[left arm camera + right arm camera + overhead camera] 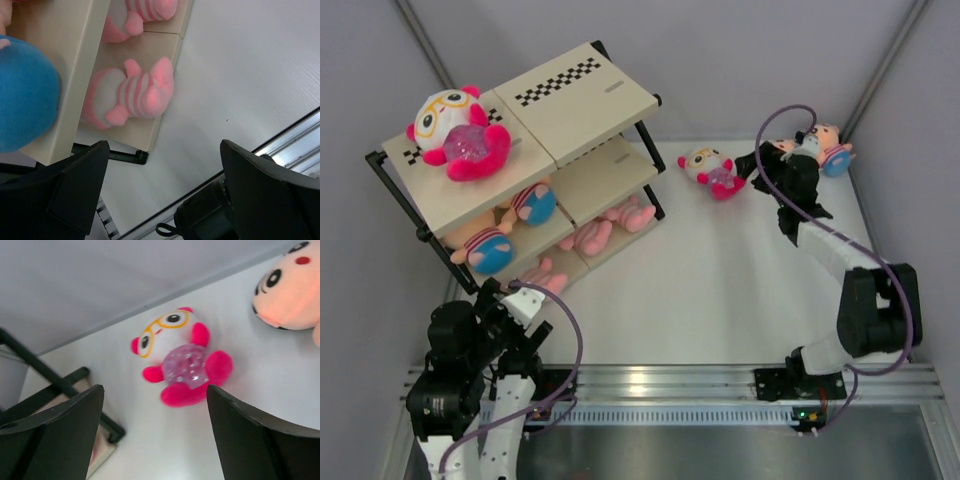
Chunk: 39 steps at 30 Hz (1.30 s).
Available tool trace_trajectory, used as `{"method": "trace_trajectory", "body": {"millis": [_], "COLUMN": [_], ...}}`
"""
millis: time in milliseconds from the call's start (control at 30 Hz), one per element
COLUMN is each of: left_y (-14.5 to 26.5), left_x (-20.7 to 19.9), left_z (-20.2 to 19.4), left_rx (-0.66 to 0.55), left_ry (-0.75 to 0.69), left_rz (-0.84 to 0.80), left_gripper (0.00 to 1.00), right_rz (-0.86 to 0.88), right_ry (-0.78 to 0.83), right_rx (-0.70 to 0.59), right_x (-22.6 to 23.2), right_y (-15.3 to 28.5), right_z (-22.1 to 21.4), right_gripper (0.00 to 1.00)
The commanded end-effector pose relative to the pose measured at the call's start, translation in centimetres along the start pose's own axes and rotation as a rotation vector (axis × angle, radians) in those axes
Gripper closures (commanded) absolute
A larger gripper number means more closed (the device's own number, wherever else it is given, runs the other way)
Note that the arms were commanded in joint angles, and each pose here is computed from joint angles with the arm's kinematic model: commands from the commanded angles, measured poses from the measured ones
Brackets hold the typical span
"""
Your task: Place and organize the stuffed toys onto the shelf
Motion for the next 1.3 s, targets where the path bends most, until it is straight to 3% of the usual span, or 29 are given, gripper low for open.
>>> {"method": "trace_trajectory", "body": {"millis": [0, 33, 67, 100, 300, 433, 533, 567, 633, 667, 700, 900, 1100, 1267], "left_y": [0.7, 0.5, 0.4, 0.4, -0.5, -1.0, -0.9, -0.8, -0.3, 0.0, 0.1, 2.4, 5.8, 9.5], "left_x": [-0.2, -0.3, -0.3, -0.3, -0.8, -1.3, -1.5, -1.5, -1.2, -0.9, -0.5, 2.7, 4.2, 5.8], "left_z": [-0.4, -0.5, -0.6, -0.6, -1.3, -1.0, 0.5, 0.9, 2.2, 2.7, 3.2, 6.3, 9.4, 11.5], "left_rx": [0.021, 0.025, 0.029, 0.03, 0.047, 0.012, -0.062, -0.078, -0.126, -0.141, -0.151, -0.208, -0.304, -0.36], "left_ry": [-0.025, -0.02, -0.019, -0.016, -0.016, -0.029, -0.074, -0.081, -0.092, -0.092, -0.083, -0.001, 0.049, 0.032], "left_rz": [0.009, 0.004, 0.002, 0.0, -0.036, -0.093, -0.138, -0.147, -0.155, -0.142, -0.127, 0.06, 0.171, 0.316], "left_gripper": [0.01, 0.01, 0.01, 0.02, 0.02, 0.02, 0.01, 0.01, 0.01, 0.01, 0.01, 0.02, 0.01, 0.01], "right_rz": [-0.012, -0.014, -0.028, -0.042, -0.09, -0.099, -0.108, -0.111, -0.144, -0.152, -0.174, -0.126, 0.054, 0.213], "right_ry": [-0.087, -0.114, -0.125, -0.129, -0.148, -0.184, -0.199, -0.203, -0.201, -0.199, -0.193, -0.132, -0.016, 0.054], "right_rx": [0.129, 0.135, 0.135, 0.142, 0.221, 0.291, 0.311, 0.309, 0.283, 0.273, 0.262, 0.144, -0.017, -0.173], "right_x": [-2.7, -3.3, -4.4, -5.3, -8.2, -9.4, -9.9, -10.1, -10.7, -10.7, -10.9, -7.9, 1.8, 10.9], "right_y": [-4.5, -5.5, -6.4, -8.0, -12.5, -13.9, -14.5, -14.6, -14.6, -14.5, -14.2, -11.5, -7.2, -0.8], "right_z": [0.4, 0.7, 1.2, 1.0, -2.5, -5.8, -7.5, -7.8, -7.6, -7.3, -7.1, -1.0, 9.2, 17.1], "right_gripper": [0.17, 0.15, 0.04, 0.01, 0.01, 0.14, 0.3, 0.5, 0.74, 0.92, 1.0, 1.0, 1.0, 1.0]}}
Point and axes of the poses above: each gripper's point midway between its finger pads, its own y axis back along the fingers, its own x axis along the line the jaws close on, z = x × y, the point moved 4 cm from there along y, back along the fingers, and after that the axes turned 10 degrees about -y, right-handed, at the moved point
